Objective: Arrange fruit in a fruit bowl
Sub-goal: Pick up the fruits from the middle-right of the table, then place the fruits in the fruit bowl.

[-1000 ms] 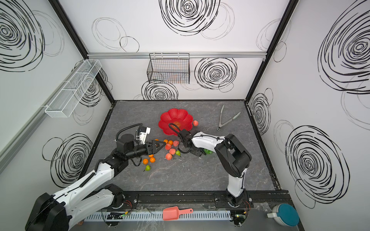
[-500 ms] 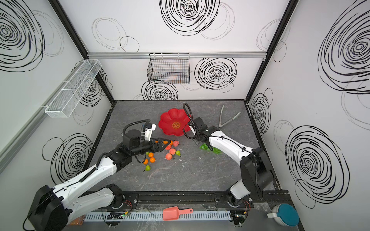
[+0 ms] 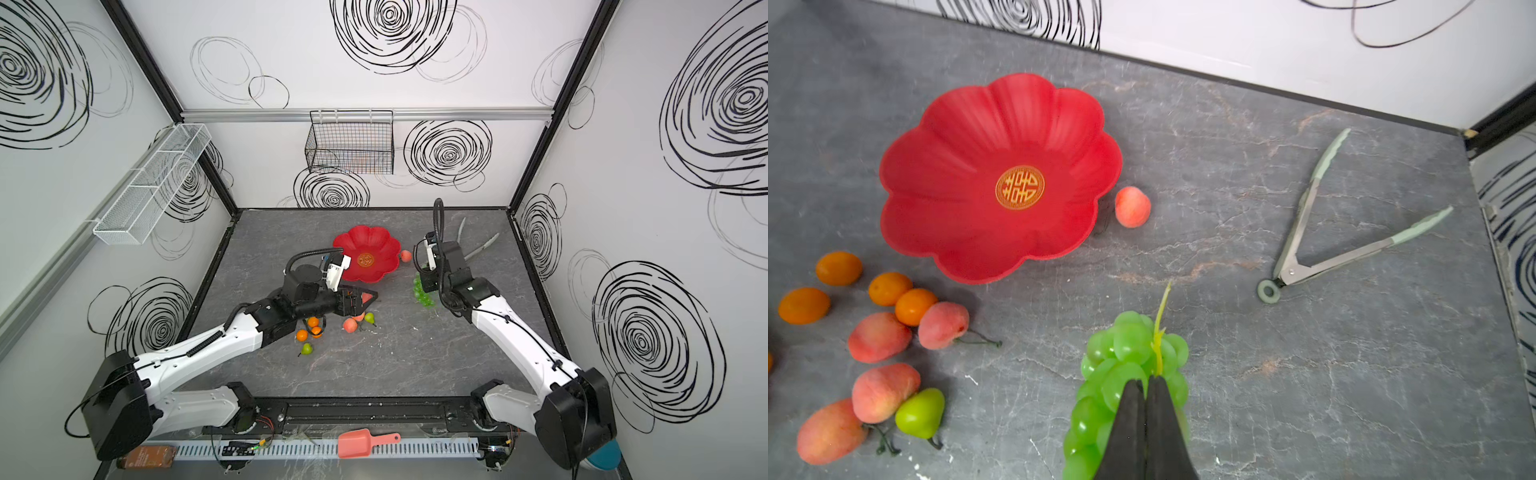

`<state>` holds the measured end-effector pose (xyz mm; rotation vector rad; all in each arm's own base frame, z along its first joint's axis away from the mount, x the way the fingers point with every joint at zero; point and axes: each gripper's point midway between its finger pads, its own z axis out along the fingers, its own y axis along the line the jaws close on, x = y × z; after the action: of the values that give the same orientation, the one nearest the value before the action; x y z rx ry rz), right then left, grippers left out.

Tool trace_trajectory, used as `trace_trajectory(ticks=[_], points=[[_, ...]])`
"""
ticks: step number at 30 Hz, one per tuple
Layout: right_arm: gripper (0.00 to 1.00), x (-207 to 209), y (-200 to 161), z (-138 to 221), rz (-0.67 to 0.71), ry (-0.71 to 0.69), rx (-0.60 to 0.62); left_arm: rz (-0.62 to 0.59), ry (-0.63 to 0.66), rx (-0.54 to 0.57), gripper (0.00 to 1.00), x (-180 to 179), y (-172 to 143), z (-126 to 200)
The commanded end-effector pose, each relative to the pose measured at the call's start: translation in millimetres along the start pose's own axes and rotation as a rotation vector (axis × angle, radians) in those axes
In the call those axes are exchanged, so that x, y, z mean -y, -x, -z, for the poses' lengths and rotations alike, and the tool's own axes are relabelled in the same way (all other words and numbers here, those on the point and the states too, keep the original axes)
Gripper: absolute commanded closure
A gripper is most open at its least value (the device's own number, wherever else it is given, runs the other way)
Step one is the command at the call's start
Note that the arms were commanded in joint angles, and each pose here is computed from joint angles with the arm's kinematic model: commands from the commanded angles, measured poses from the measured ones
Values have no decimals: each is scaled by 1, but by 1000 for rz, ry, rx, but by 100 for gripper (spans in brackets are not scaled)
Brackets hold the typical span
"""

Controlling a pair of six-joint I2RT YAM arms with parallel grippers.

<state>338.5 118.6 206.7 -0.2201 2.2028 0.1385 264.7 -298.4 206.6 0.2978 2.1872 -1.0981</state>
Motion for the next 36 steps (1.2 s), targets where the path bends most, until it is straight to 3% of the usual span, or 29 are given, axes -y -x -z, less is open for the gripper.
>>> trace_trajectory(ticks=[1,8,18,28,36], points=[[100,12,29,17,-123,-27,130,-11,-44,69,4,18,25,-2],[100,12,67,44,-193,21,247,-4,-65,89,4,28,44,-7],[100,-8,116,47,-247,136,343,34,-30,158,4,-1,88,-2],[100,-64,155,23,-155,197,409,85,55,240,4,-57,118,19],[100,-115,159,-16,-117,244,379,127,123,281,4,-98,122,41]])
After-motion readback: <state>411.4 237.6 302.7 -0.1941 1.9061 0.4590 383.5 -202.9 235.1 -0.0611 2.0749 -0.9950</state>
